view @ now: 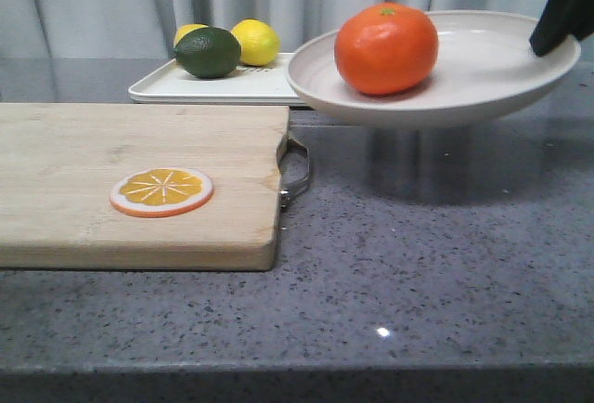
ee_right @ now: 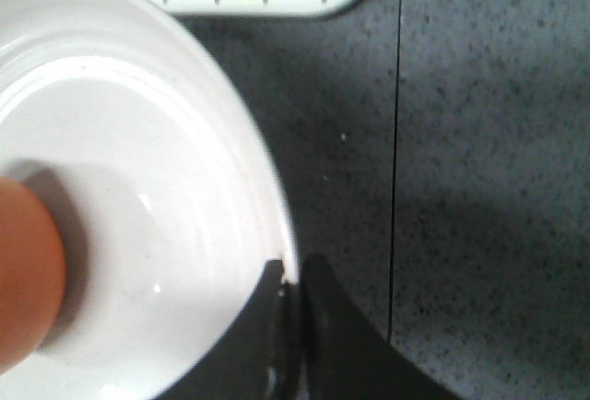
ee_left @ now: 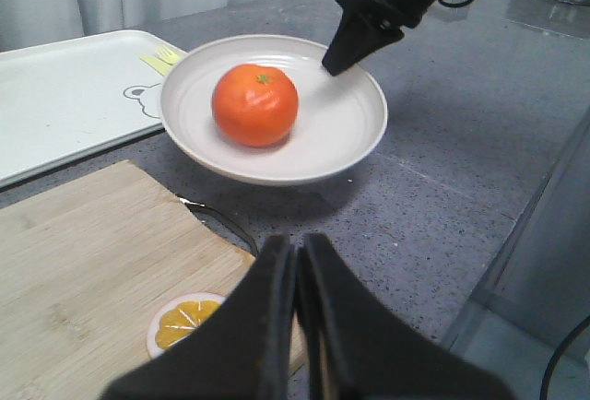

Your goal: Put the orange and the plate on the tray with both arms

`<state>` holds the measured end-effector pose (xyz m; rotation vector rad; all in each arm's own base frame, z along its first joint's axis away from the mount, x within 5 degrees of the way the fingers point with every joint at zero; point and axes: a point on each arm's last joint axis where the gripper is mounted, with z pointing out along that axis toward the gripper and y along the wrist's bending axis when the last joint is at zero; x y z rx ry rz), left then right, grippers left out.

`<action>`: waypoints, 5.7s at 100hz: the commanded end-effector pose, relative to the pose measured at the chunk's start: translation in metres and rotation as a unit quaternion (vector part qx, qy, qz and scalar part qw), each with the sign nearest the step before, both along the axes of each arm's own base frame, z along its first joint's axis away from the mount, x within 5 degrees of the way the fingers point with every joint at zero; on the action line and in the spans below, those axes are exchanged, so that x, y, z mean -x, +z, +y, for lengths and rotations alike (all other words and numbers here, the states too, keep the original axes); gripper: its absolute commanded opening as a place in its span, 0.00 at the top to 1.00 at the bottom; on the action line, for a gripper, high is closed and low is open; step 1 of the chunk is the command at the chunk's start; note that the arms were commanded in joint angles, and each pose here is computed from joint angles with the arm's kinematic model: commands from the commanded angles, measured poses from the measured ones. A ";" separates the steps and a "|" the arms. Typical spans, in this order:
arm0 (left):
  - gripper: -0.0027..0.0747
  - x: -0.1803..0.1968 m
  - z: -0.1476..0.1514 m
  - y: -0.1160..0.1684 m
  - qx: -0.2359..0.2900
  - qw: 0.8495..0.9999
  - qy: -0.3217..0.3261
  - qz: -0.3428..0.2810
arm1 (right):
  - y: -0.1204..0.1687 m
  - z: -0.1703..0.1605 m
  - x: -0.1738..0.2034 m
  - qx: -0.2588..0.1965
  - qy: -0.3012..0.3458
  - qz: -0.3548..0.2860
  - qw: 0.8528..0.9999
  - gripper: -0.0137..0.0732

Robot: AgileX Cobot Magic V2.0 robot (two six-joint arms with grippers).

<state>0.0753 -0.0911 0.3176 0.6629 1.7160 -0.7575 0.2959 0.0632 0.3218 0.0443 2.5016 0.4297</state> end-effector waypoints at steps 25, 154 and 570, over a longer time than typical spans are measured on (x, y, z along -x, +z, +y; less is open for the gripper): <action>0.99 -0.002 0.000 0.015 0.037 0.999 0.009 -0.032 | 0.039 0.015 -0.060 -0.031 0.024 -0.054 0.998 0.91; 0.99 -0.002 0.000 0.014 0.034 0.999 0.008 -0.029 | -0.010 0.028 -0.226 -0.127 0.043 -0.073 0.988 0.91; 0.99 0.001 0.000 0.007 0.008 1.000 -0.004 -0.001 | 0.043 -0.035 0.229 0.039 0.059 -0.461 0.884 0.92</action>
